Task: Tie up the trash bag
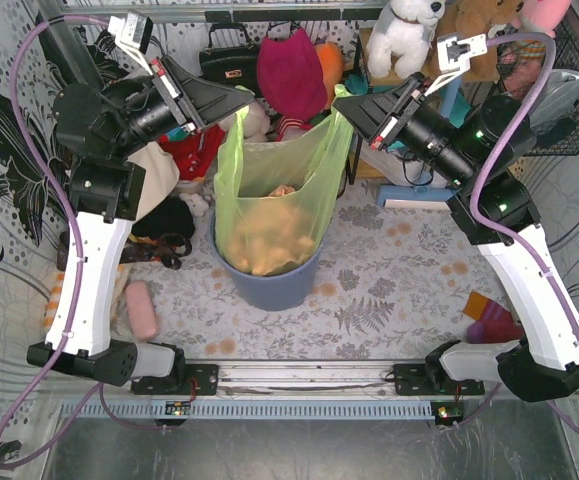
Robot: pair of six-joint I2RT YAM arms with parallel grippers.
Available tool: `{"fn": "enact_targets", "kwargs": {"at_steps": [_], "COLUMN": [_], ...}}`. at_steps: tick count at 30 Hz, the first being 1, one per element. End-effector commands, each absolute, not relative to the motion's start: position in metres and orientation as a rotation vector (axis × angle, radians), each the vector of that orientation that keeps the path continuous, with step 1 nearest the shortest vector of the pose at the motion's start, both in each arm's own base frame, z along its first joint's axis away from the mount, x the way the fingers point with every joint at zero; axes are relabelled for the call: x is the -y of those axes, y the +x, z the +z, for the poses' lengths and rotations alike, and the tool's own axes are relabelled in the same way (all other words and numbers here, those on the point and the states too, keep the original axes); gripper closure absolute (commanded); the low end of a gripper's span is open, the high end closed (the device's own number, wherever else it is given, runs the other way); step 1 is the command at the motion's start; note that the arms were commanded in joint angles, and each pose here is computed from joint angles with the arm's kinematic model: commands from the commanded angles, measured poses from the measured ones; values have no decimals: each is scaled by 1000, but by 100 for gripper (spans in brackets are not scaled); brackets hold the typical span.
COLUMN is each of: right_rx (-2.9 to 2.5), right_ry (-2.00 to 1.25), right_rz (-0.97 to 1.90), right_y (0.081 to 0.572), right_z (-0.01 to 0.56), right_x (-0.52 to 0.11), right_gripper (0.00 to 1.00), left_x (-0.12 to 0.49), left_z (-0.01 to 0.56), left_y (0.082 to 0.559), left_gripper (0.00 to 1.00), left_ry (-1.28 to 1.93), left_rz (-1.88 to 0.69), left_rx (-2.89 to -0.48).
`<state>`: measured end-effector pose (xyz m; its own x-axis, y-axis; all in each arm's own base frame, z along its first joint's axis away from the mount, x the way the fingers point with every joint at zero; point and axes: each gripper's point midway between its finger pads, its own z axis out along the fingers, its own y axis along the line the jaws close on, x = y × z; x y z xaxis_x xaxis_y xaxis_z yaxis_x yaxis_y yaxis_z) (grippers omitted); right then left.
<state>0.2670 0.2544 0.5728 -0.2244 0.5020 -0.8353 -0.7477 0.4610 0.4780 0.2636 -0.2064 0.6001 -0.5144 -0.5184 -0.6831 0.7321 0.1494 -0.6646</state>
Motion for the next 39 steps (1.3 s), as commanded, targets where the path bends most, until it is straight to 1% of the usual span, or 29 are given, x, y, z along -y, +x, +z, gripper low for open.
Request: {"fn": "enact_targets", "kwargs": {"at_steps": [1,8,12,16,23,25,27,28,29,30,31,32,34,39], "right_rx": [-1288,-1209,-1201,-1240,-1337,-1344,-1332,-1326,-1319,-1311,-1306,-1308,-1322,-1387], "right_ry": [-245,-279,-297,-287,-230,-220,-221,-229,-240,-255,-270,-284,-309,-314], "right_rz": [1147,1135,1139,1139,1110,1111,1120,1127,1136,1149,1162,1176,1196,1213], "right_y": [259,253,254,257,263,263,260,259,257,254,253,252,252,258], "right_z": [595,639,647,629,576,567,567,569,571,573,575,576,575,562], "right_x": [-245,-243,-246,-247,-242,-241,-240,-241,-242,-244,-247,-250,-256,-264], "right_gripper": [100,100,100,100,100,100,100,93,81,70,62,60,57,54], "left_x": [202,201,200,201,205,205,206,206,206,206,206,206,208,211], "left_z": [629,663,667,645,597,596,601,606,612,614,616,616,608,570], "left_y": [248,228,224,236,263,262,256,253,248,245,242,240,240,249], "left_gripper": [100,100,100,100,100,95,78,69,59,52,48,45,43,42], "left_ry": [289,348,363,323,246,252,275,291,310,321,331,340,360,340], "left_rz": [-1551,-1562,-1560,-1546,-1558,-1575,-1590,-1593,-1595,-1600,-1603,-1607,-1599,-1579], "left_rx": [-1317,-1243,-1229,-1279,-1373,-1364,-1344,-1333,-1319,-1316,-1314,-1318,-1345,-1476]}}
